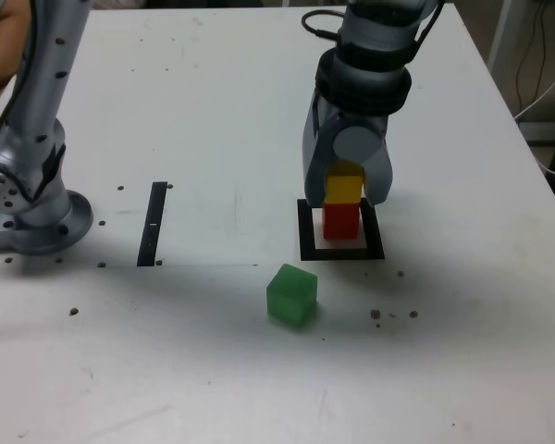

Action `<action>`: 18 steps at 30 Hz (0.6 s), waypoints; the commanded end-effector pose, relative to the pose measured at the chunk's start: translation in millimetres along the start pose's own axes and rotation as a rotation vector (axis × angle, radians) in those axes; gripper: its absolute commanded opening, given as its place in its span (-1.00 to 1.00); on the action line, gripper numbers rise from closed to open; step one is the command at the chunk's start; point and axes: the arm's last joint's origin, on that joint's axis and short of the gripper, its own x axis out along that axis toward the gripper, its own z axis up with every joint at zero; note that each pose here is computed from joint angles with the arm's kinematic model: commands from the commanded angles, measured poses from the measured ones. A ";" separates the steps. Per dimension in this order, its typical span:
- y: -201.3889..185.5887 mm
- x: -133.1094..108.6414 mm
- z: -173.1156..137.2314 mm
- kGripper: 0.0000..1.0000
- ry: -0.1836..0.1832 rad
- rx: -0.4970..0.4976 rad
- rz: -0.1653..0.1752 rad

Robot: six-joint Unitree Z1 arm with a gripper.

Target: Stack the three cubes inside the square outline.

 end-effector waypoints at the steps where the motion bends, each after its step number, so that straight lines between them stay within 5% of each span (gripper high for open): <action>1: 1.1 5.6 2.8 -0.27 0.014 0.000 0.000; 18: 2.5 11.5 7.4 -0.12 0.014 -0.005 -0.020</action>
